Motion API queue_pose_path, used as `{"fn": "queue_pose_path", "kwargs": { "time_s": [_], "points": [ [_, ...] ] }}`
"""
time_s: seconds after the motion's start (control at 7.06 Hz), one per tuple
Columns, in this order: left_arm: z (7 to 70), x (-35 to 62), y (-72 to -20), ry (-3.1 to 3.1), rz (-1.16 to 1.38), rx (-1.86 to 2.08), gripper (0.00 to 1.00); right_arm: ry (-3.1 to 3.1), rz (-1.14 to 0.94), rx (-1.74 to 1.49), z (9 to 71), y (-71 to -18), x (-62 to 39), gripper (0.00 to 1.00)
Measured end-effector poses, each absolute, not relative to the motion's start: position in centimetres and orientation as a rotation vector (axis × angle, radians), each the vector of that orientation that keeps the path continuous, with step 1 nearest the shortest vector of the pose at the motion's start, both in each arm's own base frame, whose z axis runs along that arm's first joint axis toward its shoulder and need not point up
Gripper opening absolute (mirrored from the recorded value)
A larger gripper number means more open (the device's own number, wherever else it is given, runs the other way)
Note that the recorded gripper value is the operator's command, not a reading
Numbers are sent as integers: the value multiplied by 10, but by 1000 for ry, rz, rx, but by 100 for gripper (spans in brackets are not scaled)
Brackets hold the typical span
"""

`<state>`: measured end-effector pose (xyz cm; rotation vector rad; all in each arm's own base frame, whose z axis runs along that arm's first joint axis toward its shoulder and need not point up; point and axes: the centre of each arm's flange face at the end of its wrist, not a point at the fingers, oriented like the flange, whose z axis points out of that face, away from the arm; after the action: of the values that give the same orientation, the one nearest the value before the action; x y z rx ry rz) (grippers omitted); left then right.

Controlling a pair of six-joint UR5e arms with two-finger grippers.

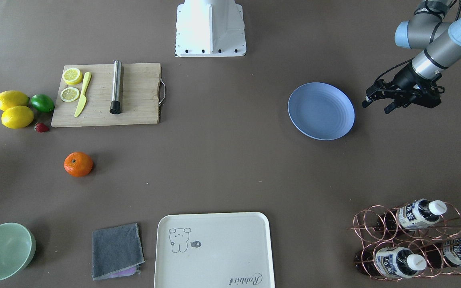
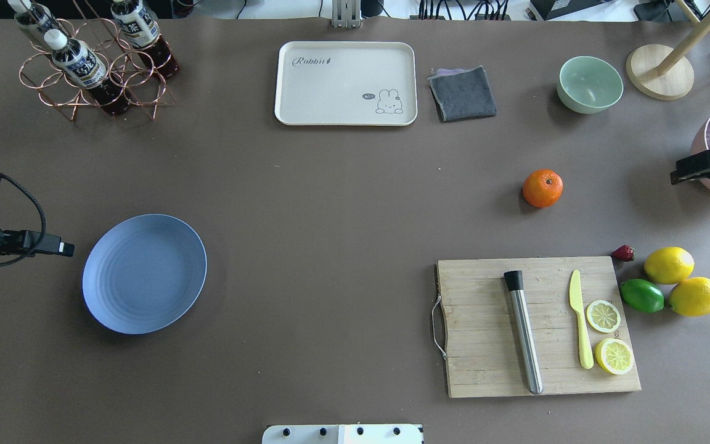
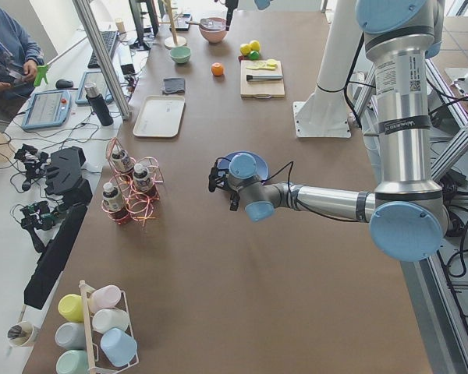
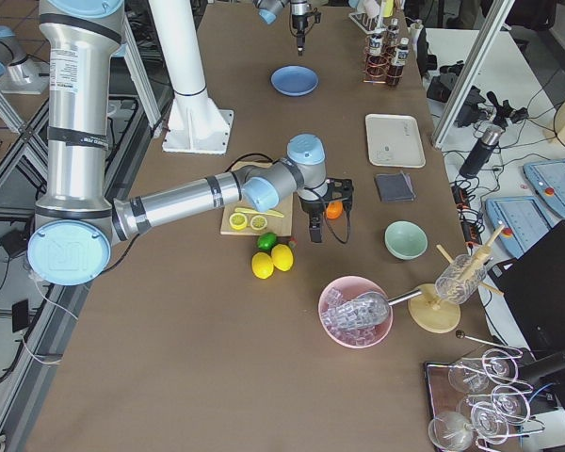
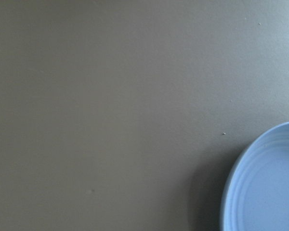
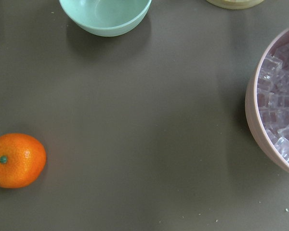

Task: Pick orange to plate
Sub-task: 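Push the blue plate with the left gripper toward the table center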

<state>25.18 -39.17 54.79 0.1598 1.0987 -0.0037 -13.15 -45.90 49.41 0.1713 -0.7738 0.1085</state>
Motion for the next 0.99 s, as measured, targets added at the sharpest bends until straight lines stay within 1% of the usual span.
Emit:
{"fn": "queue_pose_path", "kwargs": {
  "time_s": [0.14,0.28,0.43,0.57,0.71,0.85,0.99],
  "points": [
    [545,274,-384,1092,-15,159,94,-774,105,172,494,-459,-136,99],
    [544,291,-377,1084,-27,158,66,-772,104,173,495,-459,-138,99],
    [543,302,-372,1077,-29,161,33,-770,103,174,495,-459,-138,99],
    [543,307,-370,1073,-24,164,20,-770,103,174,495,-459,-139,99],
    [543,309,-369,1072,-20,166,4,-770,103,174,495,-459,-139,99],
    [543,311,-368,1072,-16,166,0,-769,103,174,495,-459,-139,99],
    [541,312,-367,1076,-10,165,0,-769,103,174,495,-459,-139,99]
  ]
}}
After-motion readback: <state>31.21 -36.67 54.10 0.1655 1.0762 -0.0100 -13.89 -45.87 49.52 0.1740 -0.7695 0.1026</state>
